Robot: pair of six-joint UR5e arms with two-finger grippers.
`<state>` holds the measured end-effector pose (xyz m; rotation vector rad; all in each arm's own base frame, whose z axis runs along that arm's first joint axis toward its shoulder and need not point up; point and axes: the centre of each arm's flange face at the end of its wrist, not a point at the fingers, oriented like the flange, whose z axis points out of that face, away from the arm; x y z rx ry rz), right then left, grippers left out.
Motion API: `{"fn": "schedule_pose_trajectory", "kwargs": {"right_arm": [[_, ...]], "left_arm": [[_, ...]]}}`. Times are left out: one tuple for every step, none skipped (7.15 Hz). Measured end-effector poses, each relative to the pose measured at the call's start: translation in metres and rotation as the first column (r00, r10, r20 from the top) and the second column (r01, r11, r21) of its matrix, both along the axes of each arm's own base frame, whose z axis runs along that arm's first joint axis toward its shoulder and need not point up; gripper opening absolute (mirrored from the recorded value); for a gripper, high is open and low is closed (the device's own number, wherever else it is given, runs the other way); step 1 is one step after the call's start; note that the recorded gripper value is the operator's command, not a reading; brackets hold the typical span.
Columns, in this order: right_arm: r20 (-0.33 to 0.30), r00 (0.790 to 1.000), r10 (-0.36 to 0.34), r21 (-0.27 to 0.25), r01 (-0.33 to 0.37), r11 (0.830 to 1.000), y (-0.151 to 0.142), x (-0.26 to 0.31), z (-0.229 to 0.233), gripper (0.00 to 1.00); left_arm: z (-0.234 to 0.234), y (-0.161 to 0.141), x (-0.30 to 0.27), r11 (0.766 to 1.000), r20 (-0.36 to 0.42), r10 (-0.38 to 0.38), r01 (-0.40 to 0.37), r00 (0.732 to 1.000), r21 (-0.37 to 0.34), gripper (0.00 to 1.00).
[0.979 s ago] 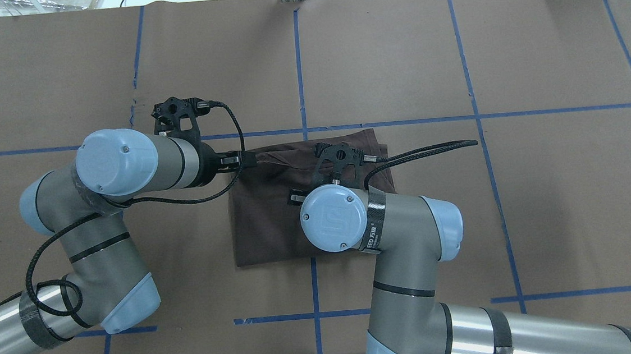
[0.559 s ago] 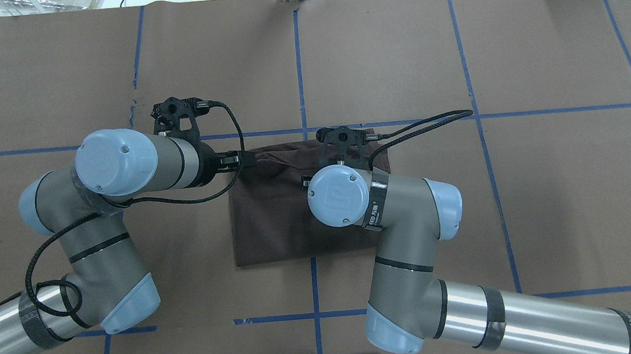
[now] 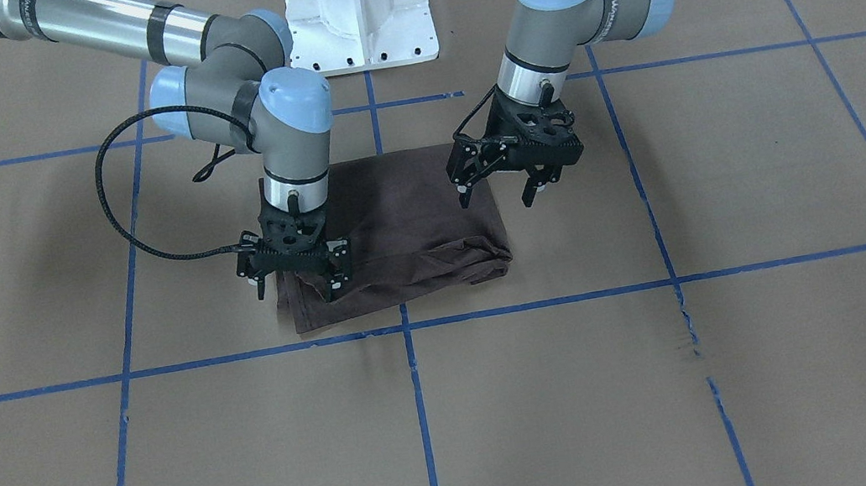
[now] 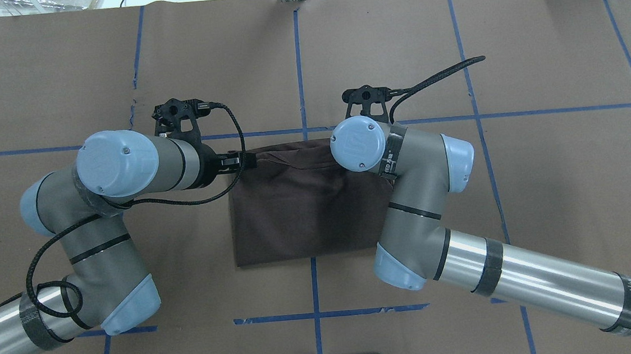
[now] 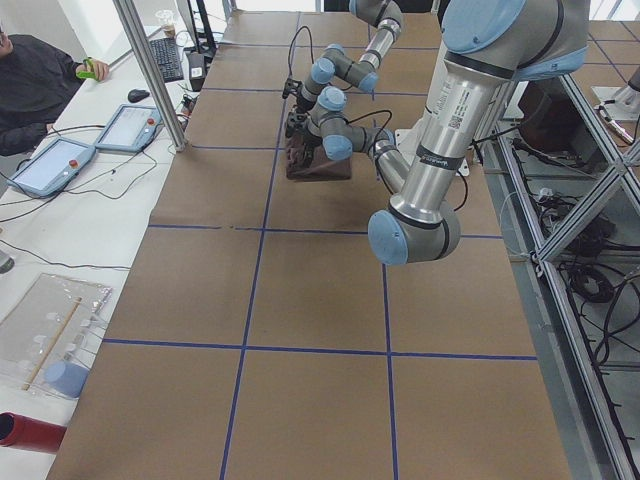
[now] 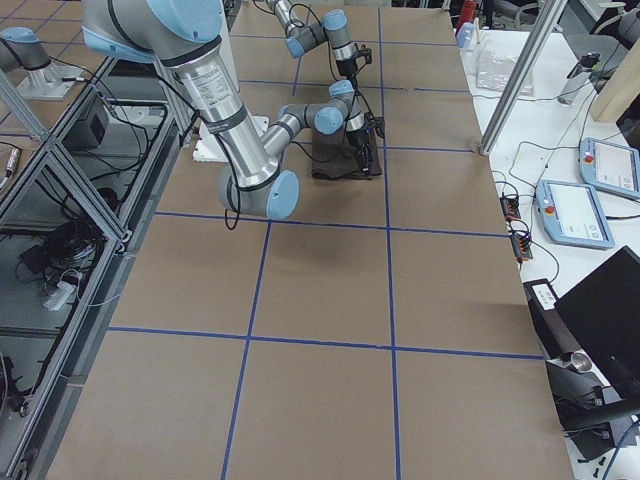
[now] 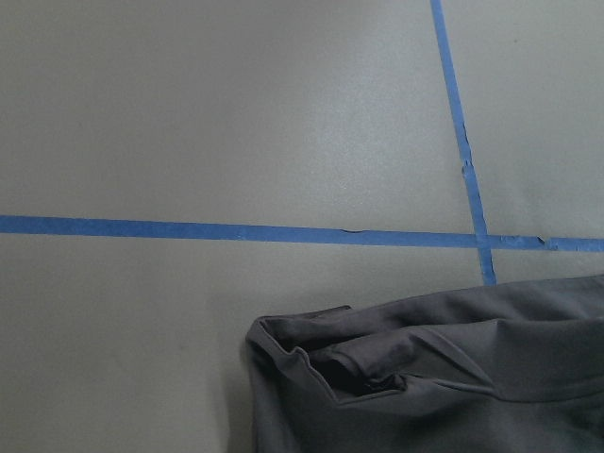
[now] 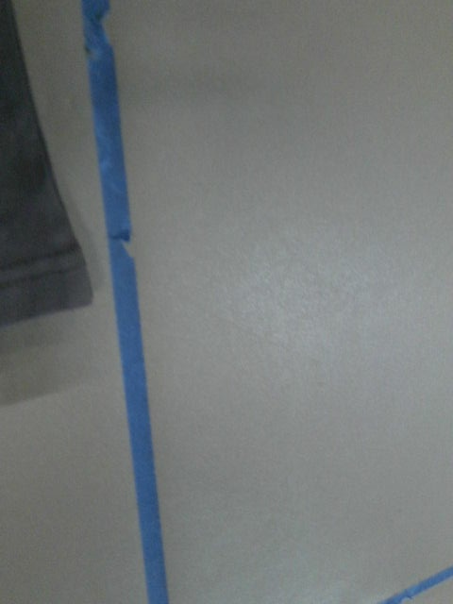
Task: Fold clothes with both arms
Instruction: 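Open the right gripper and raise it away from the shirt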
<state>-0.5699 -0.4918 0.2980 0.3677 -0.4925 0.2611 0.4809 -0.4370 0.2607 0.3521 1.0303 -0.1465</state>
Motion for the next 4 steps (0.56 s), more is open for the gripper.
{"fn": "schedule_pose_trajectory", "kwargs": {"right_arm": [[-0.03,1.0,-0.008,-0.009,0.007,1.0,-0.017,0.01,0.012,1.0],[-0.021,1.0,-0.018,-0.042,0.017,0.999,-0.037,0.027,0.016,1.0],[0.03,0.999,-0.037,-0.082,0.039,0.996,-0.056,0.051,0.008,1.0],[0.092,0.994,-0.056,-0.097,0.064,0.993,-0.067,0.075,-0.008,1.0]], "left_arm": [[0.001,0.001,0.002,1.0,0.001,0.0,0.0,1.0,-0.003,1.0],[0.004,0.001,0.006,1.0,0.007,0.0,0.0,1.0,-0.011,1.0],[0.009,-0.001,0.016,1.0,0.02,0.001,0.0,1.0,-0.023,1.0],[0.015,-0.006,0.028,0.999,0.037,0.0,0.001,0.999,-0.036,1.0]]}}
